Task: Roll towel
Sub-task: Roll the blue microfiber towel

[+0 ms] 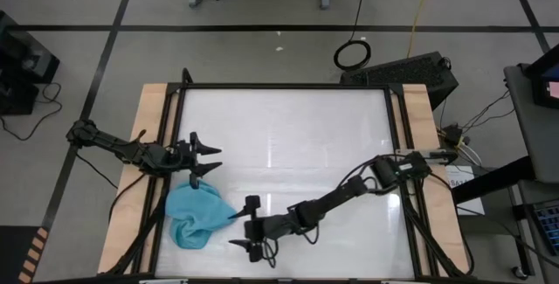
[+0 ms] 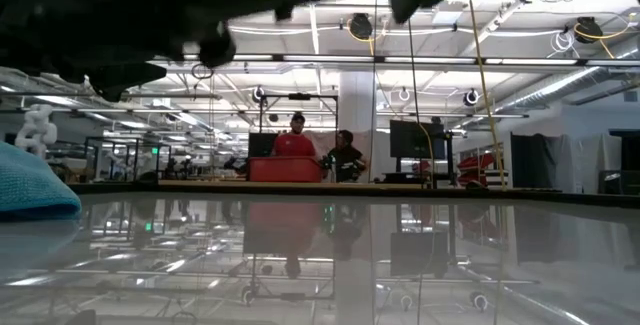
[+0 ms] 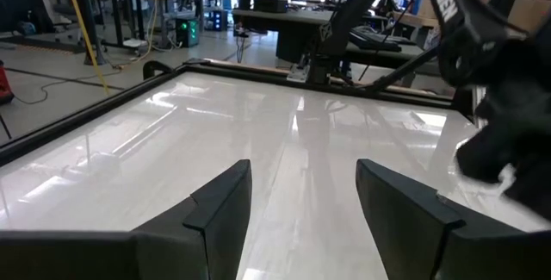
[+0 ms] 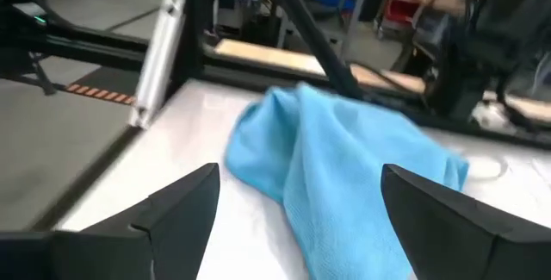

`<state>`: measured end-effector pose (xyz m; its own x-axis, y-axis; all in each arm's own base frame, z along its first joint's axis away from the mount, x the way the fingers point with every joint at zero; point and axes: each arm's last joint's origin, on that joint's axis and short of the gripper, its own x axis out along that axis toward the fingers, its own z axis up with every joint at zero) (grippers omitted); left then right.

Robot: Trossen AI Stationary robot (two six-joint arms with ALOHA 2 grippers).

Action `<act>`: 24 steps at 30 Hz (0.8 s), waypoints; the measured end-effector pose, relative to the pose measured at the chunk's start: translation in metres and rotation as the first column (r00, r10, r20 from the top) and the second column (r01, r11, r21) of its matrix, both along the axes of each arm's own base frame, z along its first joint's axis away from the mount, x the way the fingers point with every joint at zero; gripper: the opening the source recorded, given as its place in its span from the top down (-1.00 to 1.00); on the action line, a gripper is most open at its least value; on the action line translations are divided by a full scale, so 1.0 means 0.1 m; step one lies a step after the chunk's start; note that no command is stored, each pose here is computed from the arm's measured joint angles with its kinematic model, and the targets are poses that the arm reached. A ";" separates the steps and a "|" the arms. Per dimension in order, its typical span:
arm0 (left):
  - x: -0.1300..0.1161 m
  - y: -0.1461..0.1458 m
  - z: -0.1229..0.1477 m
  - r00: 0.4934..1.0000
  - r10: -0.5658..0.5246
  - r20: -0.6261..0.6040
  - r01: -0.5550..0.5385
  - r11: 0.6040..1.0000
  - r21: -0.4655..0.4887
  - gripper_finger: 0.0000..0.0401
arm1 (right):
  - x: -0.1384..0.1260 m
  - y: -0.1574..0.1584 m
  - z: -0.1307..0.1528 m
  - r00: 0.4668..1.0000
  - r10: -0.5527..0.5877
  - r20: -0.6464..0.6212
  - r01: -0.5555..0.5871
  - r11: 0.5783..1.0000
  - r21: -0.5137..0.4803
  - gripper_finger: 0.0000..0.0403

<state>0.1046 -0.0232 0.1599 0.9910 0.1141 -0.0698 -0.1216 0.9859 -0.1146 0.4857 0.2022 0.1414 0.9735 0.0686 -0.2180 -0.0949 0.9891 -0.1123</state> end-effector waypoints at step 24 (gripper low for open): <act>0.00 0.00 0.00 1.000 0.000 -0.001 0.000 1.000 0.000 -0.07 | 0.39 -0.37 -0.68 0.975 -0.046 -0.216 0.058 0.997 0.051 0.78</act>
